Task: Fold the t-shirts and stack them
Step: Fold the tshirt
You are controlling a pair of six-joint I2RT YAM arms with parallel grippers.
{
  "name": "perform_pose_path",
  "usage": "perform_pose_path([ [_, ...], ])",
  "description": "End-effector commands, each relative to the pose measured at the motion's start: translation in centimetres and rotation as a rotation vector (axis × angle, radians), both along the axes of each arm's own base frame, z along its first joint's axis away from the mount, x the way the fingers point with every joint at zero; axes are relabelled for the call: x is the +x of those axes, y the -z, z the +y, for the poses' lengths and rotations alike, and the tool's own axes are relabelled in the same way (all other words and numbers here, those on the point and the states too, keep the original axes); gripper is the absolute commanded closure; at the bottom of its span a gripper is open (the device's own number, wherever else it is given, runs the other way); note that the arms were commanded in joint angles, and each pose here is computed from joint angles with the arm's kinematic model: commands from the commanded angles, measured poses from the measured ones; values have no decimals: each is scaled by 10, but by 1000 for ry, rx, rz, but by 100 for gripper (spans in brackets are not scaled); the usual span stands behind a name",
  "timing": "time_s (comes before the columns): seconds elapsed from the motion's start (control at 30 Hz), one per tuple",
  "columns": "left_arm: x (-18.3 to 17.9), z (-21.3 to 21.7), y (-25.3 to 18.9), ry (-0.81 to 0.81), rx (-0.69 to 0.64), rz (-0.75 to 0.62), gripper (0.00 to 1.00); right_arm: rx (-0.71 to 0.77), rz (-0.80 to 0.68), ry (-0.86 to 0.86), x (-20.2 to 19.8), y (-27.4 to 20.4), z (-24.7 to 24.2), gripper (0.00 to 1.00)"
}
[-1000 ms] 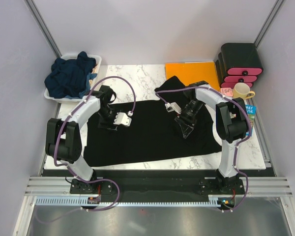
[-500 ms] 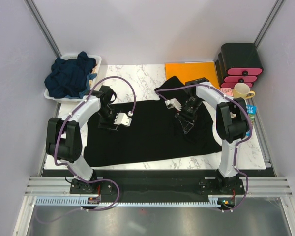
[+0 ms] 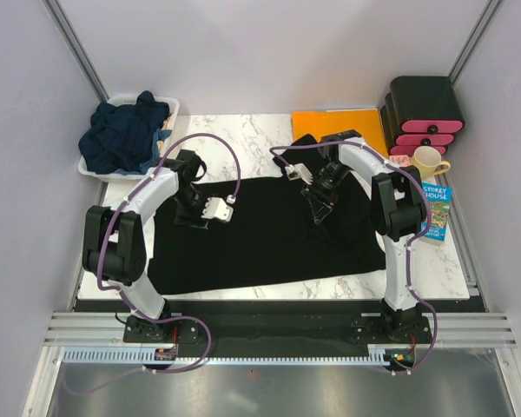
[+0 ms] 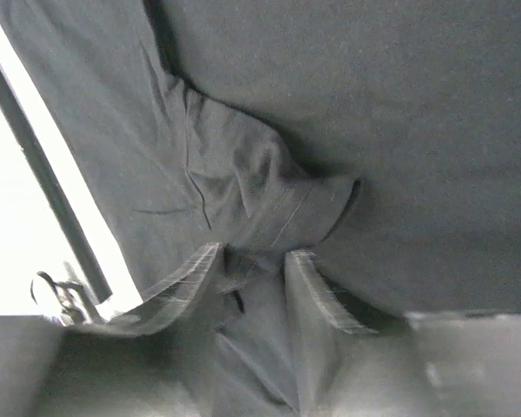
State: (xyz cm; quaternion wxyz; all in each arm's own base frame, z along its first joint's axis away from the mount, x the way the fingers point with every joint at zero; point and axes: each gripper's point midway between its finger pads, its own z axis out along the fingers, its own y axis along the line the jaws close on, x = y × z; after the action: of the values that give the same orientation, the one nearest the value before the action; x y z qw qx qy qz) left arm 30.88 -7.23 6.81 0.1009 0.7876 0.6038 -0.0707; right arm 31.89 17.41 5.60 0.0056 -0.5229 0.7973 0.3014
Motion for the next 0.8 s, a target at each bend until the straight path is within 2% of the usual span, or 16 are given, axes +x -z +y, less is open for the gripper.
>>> perform_pose_path([
  [0.0,10,-8,-6,25,-21,-24,29,51,49,-2,-5,-7,10,69],
  [0.03,11,-8,-6,27,-20,-24,29,49,54,-4,-6,-6,10,77],
  [0.07,11,-8,-6,27,-21,-24,29,51,51,-8,-7,-7,11,93],
  [0.1,12,-8,-5,28,-21,-21,29,45,46,-9,-6,-7,9,100],
  [0.2,12,-9,-5,36,-23,-19,29,40,12,-27,-3,-12,10,100],
  [0.4,14,-13,-4,48,-27,-16,29,5,-149,-106,15,-36,20,100],
  [0.7,20,-15,-5,51,-21,-27,29,-184,-305,-319,23,-14,24,100],
  [0.77,19,-14,-5,48,-19,-25,29,-251,-341,-332,29,-8,16,89],
])
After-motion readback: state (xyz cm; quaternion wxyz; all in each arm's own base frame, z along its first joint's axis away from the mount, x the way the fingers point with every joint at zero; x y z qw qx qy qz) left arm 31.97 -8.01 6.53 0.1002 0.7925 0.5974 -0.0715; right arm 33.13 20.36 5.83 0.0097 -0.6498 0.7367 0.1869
